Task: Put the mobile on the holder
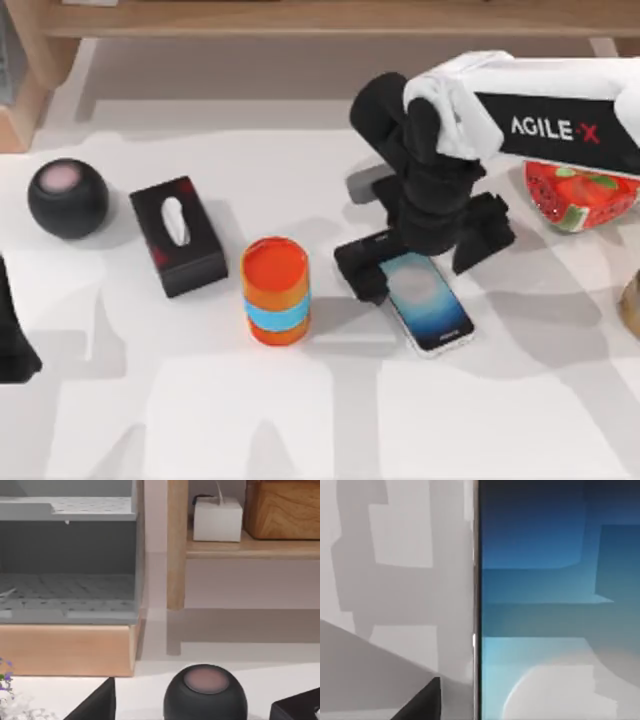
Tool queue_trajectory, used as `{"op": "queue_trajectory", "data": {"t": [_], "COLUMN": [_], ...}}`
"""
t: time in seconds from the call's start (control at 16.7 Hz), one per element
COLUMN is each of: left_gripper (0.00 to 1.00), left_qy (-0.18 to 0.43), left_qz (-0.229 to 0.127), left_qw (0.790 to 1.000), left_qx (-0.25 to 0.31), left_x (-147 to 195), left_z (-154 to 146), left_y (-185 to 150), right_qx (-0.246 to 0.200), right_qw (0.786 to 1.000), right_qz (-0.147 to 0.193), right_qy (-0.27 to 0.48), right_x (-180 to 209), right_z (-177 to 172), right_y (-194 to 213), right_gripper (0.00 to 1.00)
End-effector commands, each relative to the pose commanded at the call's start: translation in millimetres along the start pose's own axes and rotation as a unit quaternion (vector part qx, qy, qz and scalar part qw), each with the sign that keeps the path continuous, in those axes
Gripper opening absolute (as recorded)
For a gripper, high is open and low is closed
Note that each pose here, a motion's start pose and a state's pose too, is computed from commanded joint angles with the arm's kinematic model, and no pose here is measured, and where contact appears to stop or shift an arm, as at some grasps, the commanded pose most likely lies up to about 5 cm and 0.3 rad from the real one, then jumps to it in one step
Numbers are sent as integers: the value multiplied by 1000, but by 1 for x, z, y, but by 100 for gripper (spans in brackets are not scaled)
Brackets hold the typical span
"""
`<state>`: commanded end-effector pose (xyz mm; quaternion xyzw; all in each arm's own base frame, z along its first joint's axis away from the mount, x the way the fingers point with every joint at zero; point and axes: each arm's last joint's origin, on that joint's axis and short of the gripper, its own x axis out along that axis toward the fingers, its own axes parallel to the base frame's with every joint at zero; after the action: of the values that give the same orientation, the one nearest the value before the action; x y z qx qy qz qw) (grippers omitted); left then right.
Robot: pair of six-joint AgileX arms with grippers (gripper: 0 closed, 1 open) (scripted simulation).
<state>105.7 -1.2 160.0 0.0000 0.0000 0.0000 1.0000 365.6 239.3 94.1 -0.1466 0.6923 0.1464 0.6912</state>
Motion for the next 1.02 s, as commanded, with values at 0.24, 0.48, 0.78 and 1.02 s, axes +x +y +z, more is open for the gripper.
{"op": "queue_trajectory", "data": {"t": [0.24,0.48,0.78,1.02], "left_gripper": [100,100,100,100], "left_qy": [0,0,0,0], "left_qz": [0,0,0,0], "left_qw": [1000,1000,1000,1000], "left_qx": [0,0,0,0], "left_x": [0,0,0,0], "left_z": [0,0,0,0], "left_y": [0,0,0,0], "right_qx": [0,0,0,0], "right_qw": [1000,1000,1000,1000], "right_qz": [0,0,0,0], "right_qy": [-1,-1,-1,-1], "right_x": [1,1,1,1], "right_z": [0,0,0,0], "right_y": [2,2,2,2], "right_gripper": [100,77,40,10]}}
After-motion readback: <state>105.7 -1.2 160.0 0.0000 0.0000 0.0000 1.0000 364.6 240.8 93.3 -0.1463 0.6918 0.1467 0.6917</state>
